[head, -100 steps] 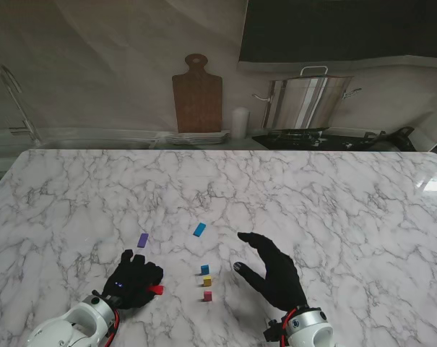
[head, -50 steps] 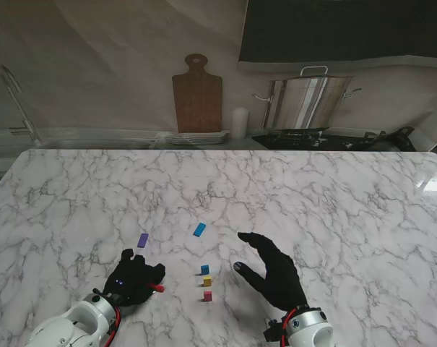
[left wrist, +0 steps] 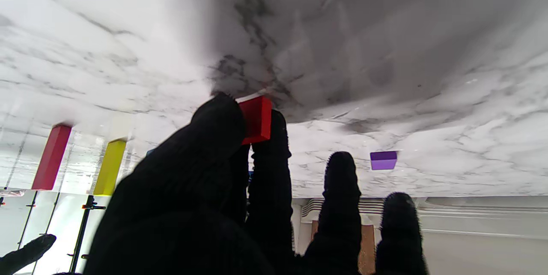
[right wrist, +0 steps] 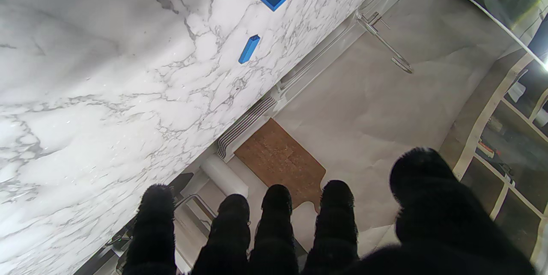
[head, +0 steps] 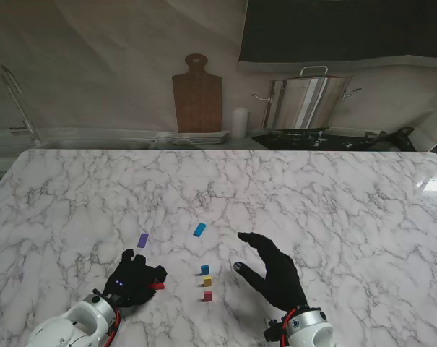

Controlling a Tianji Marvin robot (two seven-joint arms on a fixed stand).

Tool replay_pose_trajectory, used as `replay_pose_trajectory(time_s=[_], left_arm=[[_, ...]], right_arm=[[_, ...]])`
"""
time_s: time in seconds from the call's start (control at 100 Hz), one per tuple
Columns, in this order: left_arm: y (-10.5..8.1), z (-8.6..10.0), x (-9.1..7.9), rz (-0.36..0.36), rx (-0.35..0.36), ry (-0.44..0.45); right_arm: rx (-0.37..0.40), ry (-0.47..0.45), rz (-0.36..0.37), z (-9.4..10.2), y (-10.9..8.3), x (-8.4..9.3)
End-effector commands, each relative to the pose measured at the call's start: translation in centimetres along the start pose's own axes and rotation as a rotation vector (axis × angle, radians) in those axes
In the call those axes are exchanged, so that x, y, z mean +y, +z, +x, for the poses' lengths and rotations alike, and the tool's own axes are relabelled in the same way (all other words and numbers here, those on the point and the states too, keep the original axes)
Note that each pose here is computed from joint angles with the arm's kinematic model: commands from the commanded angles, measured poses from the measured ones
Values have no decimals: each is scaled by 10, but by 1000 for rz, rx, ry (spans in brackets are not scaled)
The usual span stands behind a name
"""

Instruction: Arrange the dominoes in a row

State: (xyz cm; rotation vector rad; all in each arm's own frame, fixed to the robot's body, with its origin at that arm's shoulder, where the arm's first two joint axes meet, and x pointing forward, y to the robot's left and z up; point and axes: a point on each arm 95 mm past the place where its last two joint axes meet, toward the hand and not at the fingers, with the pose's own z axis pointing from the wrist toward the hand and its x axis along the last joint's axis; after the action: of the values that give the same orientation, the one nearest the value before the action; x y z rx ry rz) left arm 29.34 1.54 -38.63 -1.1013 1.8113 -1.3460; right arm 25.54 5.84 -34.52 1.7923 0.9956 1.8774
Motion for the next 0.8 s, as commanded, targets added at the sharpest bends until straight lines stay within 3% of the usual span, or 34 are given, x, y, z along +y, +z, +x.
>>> replay_pose_trajectory(time_s=[0.0,0.79], left_arm=[[-3,2,14,-45,0,-11],[2,8,8,-3,-7,-42]], right_arm=[[-7,1,5,0,-2,-1],[-7,0,7,-1,-1,-2]])
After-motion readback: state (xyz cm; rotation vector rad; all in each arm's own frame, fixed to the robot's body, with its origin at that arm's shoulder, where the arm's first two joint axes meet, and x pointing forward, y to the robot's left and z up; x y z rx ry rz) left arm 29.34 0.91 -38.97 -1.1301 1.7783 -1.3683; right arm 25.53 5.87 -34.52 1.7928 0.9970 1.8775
